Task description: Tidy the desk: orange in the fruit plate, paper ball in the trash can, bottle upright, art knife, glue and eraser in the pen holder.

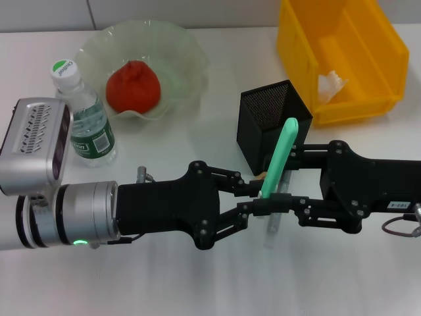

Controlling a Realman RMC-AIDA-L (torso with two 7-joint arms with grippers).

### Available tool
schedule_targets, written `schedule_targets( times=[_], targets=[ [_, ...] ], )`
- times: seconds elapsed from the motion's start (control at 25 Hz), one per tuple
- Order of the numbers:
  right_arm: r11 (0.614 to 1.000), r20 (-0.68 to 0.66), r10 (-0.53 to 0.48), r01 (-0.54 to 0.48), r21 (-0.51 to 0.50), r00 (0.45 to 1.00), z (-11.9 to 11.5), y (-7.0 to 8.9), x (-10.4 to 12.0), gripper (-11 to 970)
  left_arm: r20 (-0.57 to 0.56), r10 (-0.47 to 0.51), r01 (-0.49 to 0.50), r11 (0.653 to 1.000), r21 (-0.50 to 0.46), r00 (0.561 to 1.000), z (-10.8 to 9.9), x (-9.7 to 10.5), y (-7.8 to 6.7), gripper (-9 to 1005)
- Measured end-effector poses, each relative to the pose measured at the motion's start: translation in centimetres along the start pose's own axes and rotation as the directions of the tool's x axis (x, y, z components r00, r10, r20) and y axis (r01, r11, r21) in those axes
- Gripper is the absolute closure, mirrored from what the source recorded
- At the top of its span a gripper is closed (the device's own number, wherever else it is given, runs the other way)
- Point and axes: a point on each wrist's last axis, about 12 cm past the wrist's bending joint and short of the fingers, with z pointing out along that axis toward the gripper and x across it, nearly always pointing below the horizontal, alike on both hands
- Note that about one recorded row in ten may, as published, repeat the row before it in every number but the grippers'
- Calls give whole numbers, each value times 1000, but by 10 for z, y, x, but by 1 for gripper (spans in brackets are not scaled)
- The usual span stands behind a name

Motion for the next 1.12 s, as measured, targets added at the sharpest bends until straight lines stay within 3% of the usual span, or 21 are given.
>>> schedule_targets(
  times=[0.44, 0.72, 0.92, 1.12],
  targets=[
    [1000, -3, 1, -1, 3, 1000, 0, -1, 0, 465, 1, 2, -2, 1000, -2, 1000, -1, 1, -1, 796],
    [1000, -6, 0, 0, 9, 1000, 0, -1, 0, 577, 0, 3, -3, 1000, -5, 1000, -1, 1, 0, 791],
    [1000, -7, -5, 5, 7, 1000, 2, -3, -1, 584, 0, 4, -4, 1000, -4, 1000, -1, 1, -1, 787],
    [1000, -8, -6, 6, 7, 1000, 2, -4, -1, 709, 0, 14, -14, 1000, -5, 1000, -1, 2, -1, 784]
  ],
)
